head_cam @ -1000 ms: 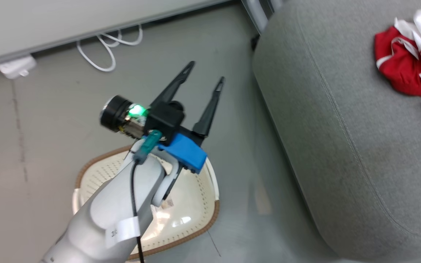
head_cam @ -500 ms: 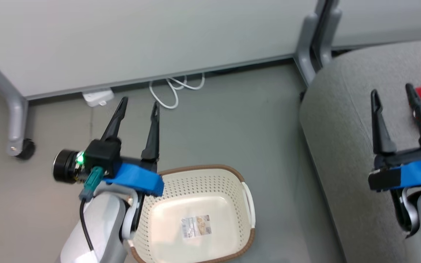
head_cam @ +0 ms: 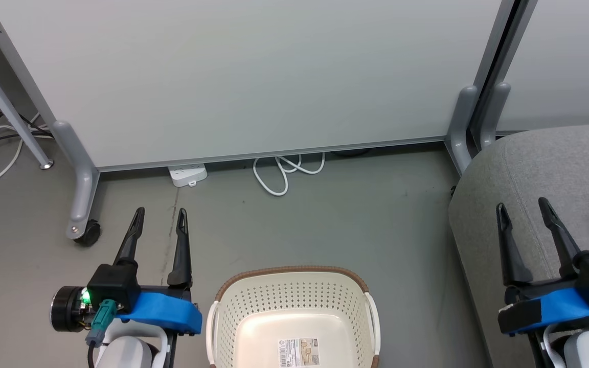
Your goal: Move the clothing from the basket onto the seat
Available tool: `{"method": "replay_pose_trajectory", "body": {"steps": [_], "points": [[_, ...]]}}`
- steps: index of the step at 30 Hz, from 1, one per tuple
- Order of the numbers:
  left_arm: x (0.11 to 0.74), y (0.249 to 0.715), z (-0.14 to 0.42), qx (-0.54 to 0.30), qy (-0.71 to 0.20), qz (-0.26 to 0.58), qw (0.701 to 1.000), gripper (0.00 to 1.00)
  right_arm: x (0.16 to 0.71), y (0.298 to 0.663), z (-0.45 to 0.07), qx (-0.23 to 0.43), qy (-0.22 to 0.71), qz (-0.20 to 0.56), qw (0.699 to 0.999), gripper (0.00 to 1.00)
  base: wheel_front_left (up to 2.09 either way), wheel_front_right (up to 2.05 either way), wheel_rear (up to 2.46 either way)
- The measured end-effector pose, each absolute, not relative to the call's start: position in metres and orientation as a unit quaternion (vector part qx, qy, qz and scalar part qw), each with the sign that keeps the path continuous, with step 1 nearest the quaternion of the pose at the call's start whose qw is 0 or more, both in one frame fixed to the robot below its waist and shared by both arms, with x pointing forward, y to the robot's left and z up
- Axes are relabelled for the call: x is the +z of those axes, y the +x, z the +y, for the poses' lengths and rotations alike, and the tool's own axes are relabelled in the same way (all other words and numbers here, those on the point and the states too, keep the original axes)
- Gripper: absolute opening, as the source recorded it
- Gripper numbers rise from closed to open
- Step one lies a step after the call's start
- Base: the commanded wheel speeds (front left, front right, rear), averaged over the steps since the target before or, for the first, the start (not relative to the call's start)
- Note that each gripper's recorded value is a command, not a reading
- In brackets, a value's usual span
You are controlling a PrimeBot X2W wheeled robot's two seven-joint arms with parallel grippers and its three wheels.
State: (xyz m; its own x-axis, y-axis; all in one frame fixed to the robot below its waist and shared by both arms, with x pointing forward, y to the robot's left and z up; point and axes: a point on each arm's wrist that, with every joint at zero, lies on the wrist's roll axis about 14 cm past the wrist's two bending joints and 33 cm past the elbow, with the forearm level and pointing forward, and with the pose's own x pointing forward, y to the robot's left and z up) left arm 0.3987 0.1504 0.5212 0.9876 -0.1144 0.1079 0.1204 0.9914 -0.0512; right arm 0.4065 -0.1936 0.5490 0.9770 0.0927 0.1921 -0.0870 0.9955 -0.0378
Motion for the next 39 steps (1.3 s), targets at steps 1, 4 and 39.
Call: {"method": "replay_pose_trajectory", "body": {"steps": [1, 4, 39], "points": [[0.521, 0.396, 0.152, -0.058, -0.03, -0.053, 0.996, 1.0, 0.547, 0.404, -0.192, 0.046, -0.012, -0.095, 0.994, 1.0, 0.0, 0.0, 0.0], [0.522, 0.389, 0.155, -0.052, -0.032, -0.057, 0.997, 1.0, 0.542, 0.399, -0.189, 0.047, -0.004, -0.089, 0.995, 1.0, 0.0, 0.0, 0.0], [0.493, 0.359, 0.176, -0.023, -0.035, -0.016, 0.999, 0.0, 0.509, 0.381, -0.178, 0.048, 0.019, -0.04, 0.998, 0.0, 0.0, 0.0, 0.0]]}}
